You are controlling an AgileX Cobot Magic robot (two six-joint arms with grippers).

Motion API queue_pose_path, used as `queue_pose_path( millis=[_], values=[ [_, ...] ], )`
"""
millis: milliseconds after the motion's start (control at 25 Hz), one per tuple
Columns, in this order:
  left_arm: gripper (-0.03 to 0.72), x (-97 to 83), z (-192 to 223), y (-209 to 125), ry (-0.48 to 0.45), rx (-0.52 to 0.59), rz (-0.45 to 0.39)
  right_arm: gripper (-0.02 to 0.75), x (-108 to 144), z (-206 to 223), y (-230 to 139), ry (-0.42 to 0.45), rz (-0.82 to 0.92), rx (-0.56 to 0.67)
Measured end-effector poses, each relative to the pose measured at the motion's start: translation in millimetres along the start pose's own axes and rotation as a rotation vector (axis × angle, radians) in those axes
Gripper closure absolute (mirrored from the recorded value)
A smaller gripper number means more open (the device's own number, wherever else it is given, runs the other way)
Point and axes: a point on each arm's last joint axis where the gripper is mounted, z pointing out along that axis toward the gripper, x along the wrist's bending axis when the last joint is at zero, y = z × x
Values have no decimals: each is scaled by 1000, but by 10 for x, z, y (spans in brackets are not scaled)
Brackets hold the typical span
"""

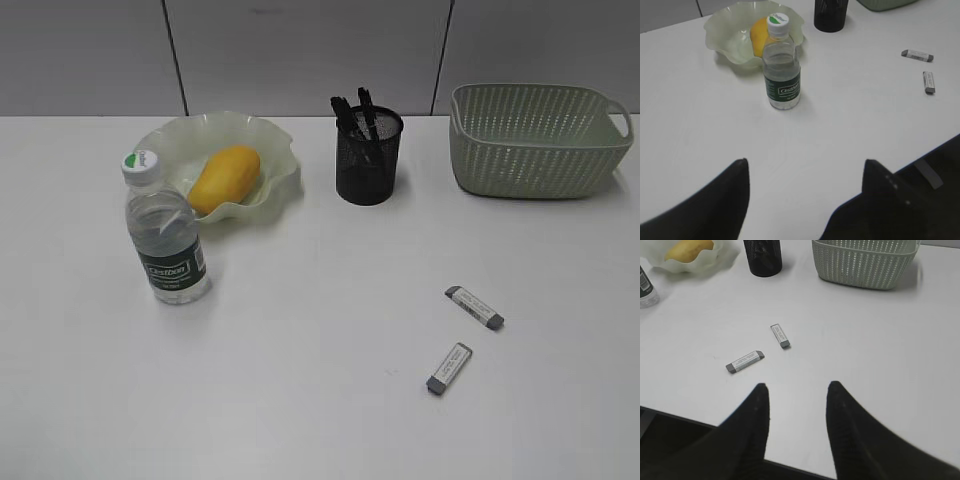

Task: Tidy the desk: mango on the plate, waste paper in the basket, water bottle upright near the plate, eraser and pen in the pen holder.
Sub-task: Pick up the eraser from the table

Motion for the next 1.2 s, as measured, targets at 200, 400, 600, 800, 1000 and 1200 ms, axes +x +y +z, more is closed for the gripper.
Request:
queue_pose_path(
  millis=[200,400,600,800,1000,1200],
  values=[
    [156,15,-133,-177,-15,-72,-25,423,0,0,0,0,0,0],
    [157,14,-133,-186,-13,-74,-31,424,1,6,4,0,-1,3],
    [158,8,-167,-206,28,-100,-58,425,27,197,264,-11,-21,32],
    [158,-13,-176,-213,205,-111,-148,423,109,1147,623,-14,-140,269],
    [185,-29,-181,-216,326,-119,-210,371,178,2388,636,-2,-208,617],
    [220,-33,-181,-216,349,-120,-222,348,209,3413,420,21,-270,833]
  ],
)
